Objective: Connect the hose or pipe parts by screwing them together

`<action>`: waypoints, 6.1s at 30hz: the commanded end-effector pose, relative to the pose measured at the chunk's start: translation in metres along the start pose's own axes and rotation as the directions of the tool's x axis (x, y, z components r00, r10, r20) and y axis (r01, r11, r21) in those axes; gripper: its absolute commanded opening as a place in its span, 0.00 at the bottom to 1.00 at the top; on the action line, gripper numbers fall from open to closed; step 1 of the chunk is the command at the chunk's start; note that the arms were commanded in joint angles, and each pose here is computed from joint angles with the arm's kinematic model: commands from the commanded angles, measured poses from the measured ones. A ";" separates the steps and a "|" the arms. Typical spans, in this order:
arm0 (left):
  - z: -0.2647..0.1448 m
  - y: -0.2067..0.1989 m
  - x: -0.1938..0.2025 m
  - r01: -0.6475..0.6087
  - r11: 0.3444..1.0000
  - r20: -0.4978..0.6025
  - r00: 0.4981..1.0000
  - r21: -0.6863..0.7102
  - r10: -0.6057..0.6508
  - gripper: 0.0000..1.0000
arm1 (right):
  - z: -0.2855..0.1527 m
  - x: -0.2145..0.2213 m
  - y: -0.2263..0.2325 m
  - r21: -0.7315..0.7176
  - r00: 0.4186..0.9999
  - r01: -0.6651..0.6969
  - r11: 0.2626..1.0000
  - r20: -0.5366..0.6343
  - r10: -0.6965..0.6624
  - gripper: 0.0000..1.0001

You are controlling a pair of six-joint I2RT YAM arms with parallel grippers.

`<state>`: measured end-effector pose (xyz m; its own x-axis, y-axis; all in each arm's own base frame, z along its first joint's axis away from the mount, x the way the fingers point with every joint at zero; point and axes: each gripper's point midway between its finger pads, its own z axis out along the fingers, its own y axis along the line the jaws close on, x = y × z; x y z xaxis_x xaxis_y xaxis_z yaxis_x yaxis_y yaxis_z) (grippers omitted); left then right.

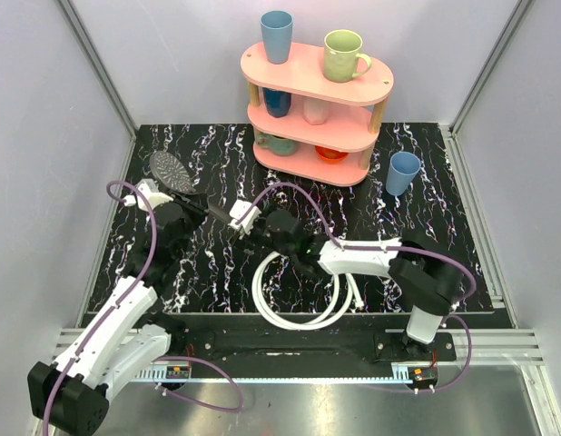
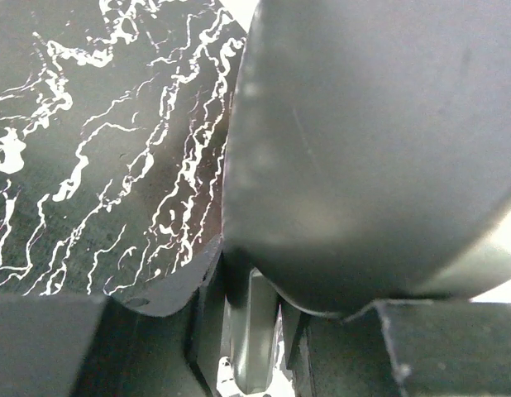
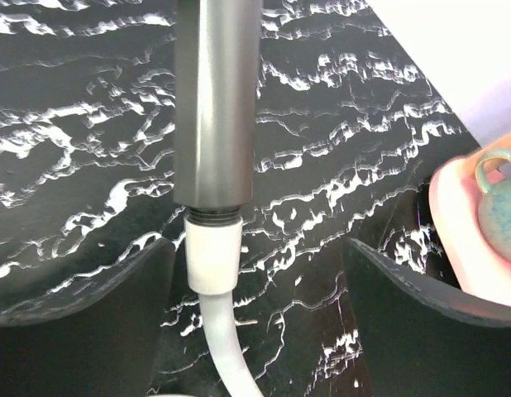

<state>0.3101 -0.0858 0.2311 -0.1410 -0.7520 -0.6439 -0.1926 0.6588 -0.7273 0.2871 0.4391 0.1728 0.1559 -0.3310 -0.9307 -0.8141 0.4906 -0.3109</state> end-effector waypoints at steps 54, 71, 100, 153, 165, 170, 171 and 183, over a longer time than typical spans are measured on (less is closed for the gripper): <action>-0.012 -0.019 -0.032 0.158 0.985 0.111 0.980 0.075 -0.166 0.00 | -0.026 -0.035 -0.058 0.073 0.991 -0.014 0.997 0.136 0.004 1.00; -0.024 -0.016 -0.036 0.280 0.952 0.045 0.960 -0.123 -0.277 0.00 | 0.015 -0.039 0.001 0.194 0.959 0.262 0.945 0.061 -0.278 0.86; -0.082 -0.059 0.000 -0.084 0.694 0.190 0.979 0.715 -0.078 0.00 | -0.038 -0.100 0.013 -0.686 0.957 -0.136 0.715 0.096 0.274 0.00; -0.030 -0.005 -0.014 0.340 0.940 0.006 0.941 -0.008 -0.340 0.00 | 0.030 -0.040 -0.004 0.199 0.984 0.162 0.967 0.038 -0.173 0.22; -0.036 -0.023 0.007 -0.028 0.928 0.066 0.998 0.372 0.004 0.00 | 0.014 -0.056 0.013 -0.347 0.994 -0.064 0.936 0.062 0.091 0.00; -0.072 -0.060 -0.004 -0.135 0.726 0.226 0.974 0.674 -0.029 0.00 | -0.013 -0.060 0.024 -0.656 0.978 -0.169 0.736 -0.017 0.209 0.00; -0.071 -0.055 0.001 -0.141 0.722 0.230 0.973 0.677 -0.026 0.00 | -0.025 -0.070 0.024 -0.736 0.969 -0.179 0.653 -0.018 0.245 0.00; -0.060 -0.049 0.006 -0.177 0.737 0.252 0.968 0.652 0.009 0.00 | -0.030 -0.049 0.003 -0.786 0.902 -0.375 0.492 -0.187 0.390 0.32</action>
<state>0.2569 -0.1191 0.2911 0.1132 -0.7743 -0.6226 0.5298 0.5771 -0.6215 0.2304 0.4423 0.1898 -0.2607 -0.3199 -0.9109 -0.8808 -0.3075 0.3601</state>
